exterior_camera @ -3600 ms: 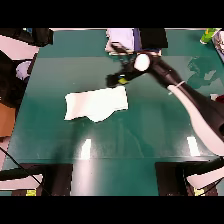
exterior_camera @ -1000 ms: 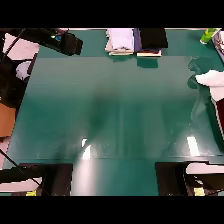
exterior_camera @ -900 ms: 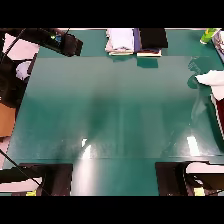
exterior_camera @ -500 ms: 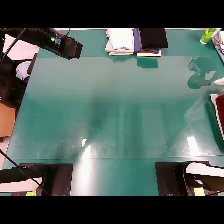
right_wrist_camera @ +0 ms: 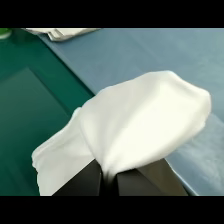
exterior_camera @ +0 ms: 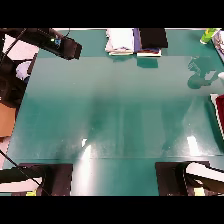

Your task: Fold the shirts.

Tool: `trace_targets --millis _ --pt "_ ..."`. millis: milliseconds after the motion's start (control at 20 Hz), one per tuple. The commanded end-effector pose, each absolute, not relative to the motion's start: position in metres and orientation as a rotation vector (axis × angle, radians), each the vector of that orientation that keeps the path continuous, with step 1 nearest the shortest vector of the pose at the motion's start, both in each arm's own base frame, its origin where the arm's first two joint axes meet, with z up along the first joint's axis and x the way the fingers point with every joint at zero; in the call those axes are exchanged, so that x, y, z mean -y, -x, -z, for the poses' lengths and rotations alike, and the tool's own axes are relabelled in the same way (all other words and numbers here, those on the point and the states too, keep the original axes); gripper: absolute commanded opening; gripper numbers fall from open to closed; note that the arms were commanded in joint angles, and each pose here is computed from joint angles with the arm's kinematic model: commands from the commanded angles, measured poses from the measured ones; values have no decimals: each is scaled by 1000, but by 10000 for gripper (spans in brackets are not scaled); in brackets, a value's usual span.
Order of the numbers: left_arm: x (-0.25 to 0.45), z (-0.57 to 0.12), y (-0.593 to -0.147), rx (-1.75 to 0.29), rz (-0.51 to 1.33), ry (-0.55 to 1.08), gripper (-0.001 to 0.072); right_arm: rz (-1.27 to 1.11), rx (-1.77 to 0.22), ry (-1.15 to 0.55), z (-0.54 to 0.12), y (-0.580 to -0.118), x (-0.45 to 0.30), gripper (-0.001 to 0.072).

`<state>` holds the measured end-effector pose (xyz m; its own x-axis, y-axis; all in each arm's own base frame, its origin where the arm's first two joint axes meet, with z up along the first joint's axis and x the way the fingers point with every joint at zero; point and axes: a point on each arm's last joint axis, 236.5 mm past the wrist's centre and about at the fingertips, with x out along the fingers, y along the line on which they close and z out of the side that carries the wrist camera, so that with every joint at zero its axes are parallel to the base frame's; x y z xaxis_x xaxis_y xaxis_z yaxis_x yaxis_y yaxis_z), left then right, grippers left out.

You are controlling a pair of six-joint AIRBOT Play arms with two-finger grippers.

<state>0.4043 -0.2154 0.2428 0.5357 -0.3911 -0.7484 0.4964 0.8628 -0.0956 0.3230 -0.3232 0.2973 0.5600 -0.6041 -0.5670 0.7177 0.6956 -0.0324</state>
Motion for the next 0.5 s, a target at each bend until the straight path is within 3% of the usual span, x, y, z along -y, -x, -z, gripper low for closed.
trace_targets --millis 0,450 --pt "215 -241 -403 -858 538 -152 27 863 -769 -148 -251 -270 328 16" --pt "215 -241 -403 -856 541 -158 28 1083 -1023 -343 -144 -114 340 17"
